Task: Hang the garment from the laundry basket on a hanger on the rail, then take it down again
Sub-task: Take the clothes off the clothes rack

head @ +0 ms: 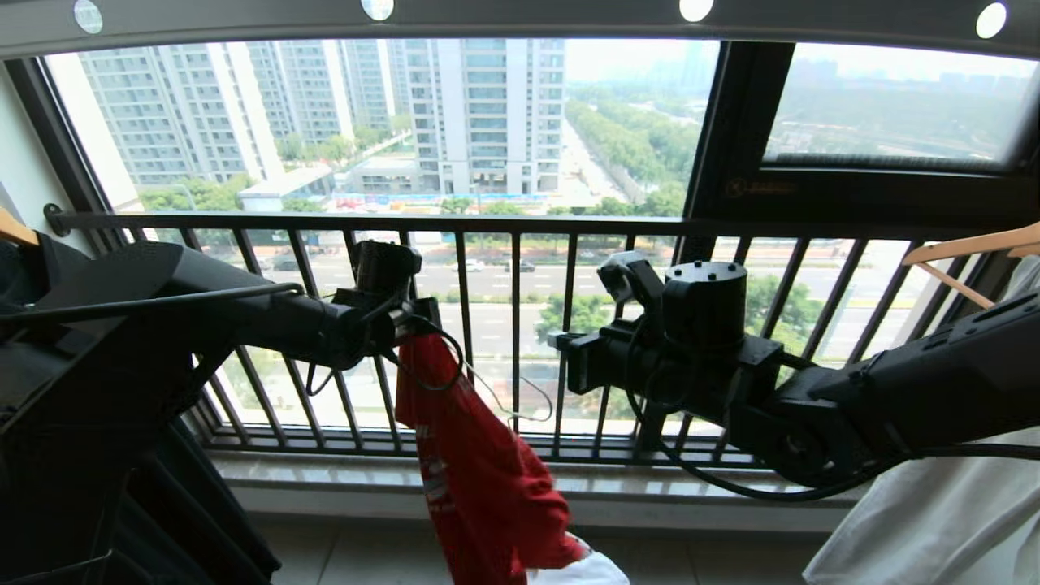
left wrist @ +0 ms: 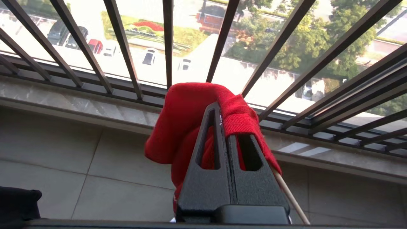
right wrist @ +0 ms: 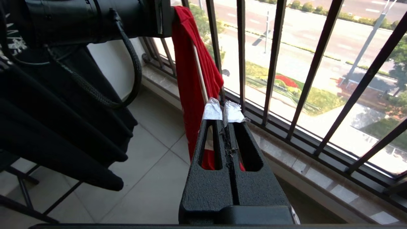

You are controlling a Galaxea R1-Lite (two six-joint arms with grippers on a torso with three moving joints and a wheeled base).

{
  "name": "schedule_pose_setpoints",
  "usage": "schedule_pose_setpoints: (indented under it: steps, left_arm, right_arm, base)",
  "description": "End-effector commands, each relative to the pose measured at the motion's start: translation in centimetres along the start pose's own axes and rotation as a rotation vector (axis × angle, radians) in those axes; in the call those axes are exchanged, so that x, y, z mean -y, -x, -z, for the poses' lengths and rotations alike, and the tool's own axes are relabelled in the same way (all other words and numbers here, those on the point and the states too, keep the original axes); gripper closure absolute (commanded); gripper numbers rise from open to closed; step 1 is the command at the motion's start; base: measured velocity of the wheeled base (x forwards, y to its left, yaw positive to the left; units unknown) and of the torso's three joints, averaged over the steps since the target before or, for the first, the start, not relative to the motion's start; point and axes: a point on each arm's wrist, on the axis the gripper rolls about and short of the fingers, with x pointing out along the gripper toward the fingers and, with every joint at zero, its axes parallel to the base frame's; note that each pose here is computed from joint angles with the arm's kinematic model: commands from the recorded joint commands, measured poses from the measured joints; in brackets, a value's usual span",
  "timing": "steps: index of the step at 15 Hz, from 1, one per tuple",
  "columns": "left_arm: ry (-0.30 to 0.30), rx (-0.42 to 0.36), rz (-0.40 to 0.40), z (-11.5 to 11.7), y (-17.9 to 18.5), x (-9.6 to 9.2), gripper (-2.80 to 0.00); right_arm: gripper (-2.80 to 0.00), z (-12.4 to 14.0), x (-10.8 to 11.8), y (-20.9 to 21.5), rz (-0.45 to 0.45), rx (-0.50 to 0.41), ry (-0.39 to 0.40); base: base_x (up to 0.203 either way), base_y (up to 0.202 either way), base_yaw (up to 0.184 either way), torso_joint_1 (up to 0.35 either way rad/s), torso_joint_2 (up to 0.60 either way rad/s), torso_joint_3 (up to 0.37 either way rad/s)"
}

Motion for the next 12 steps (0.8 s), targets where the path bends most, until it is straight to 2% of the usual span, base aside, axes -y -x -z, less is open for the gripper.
schedule_pose_setpoints:
  steps: [1, 3, 8, 12]
  left_arm:
    - [0.091, -0.037, 0.001, -0.3, -0.9, -0.7, 0.00]
    - [0.143, -0.126, 0.092, -0.7, -0.1, -1.0, 0.00]
    - [0.148, -0.127, 0.092, -0.7, -0.1, -1.0, 0.00]
    - [0.149, -0.118, 0.094, -1.0, 0.1, -1.0, 0.00]
  right_arm:
    - [0.00, 0.0, 0.1, -0.1, 0.001, 0.004, -0.001]
    - [0.00, 0.4, 0.1, -0.3, 0.001, -0.007, -0.001]
    - [0.00, 0.4, 0.1, -0.4, 0.001, -0.006, -0.001]
    - [0.00, 1.3, -0.4, -0.8, -0.008, -0.046, 0.001]
  base:
    - [0.000, 0.000, 0.000, 0.000, 0.00, 0.000]
    - [0.000, 0.000, 0.000, 0.000, 0.00, 0.000]
    - [0.000, 0.000, 0.000, 0.000, 0.00, 0.000]
    - [0.000, 0.000, 0.000, 0.000, 0.00, 0.000]
